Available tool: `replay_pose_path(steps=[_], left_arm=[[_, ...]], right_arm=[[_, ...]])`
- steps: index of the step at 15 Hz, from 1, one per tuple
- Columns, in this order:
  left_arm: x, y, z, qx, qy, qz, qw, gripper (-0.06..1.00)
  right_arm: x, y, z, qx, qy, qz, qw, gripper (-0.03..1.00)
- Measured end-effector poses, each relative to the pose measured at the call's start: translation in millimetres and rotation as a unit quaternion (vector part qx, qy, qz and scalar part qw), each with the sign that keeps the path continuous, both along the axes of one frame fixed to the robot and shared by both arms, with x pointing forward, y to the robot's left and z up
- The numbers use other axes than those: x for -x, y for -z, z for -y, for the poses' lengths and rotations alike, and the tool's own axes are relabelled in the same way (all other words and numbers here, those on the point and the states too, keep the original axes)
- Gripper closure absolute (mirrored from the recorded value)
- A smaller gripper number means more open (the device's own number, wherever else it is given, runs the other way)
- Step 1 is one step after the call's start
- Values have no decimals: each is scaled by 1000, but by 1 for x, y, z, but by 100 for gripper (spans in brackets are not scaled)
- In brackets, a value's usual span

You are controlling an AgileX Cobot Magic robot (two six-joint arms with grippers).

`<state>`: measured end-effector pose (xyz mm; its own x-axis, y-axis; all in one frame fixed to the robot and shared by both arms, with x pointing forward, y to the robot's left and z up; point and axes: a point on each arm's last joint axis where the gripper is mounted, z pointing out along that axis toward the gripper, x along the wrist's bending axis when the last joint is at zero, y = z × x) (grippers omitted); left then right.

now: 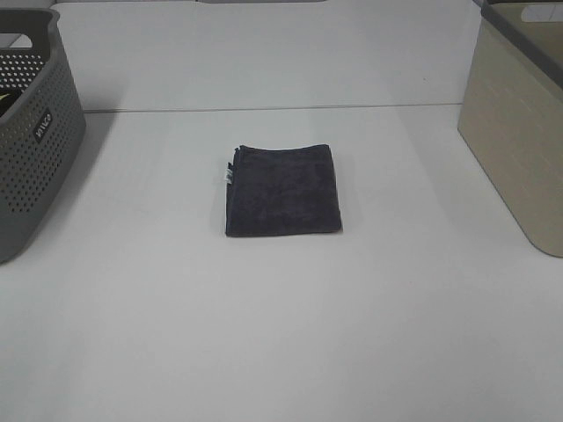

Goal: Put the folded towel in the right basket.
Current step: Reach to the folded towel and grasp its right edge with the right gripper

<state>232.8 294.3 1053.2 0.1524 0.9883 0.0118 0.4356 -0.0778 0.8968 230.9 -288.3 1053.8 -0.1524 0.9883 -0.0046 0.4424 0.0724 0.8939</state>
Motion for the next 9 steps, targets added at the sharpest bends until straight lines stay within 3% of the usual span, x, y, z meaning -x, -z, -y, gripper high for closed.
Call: replay_pose_path(steps=[9], left_arm=[[0, 0, 0, 0, 0, 0, 1000, -3]], right_arm=[[0, 0, 0, 0, 0, 0, 1000, 28]])
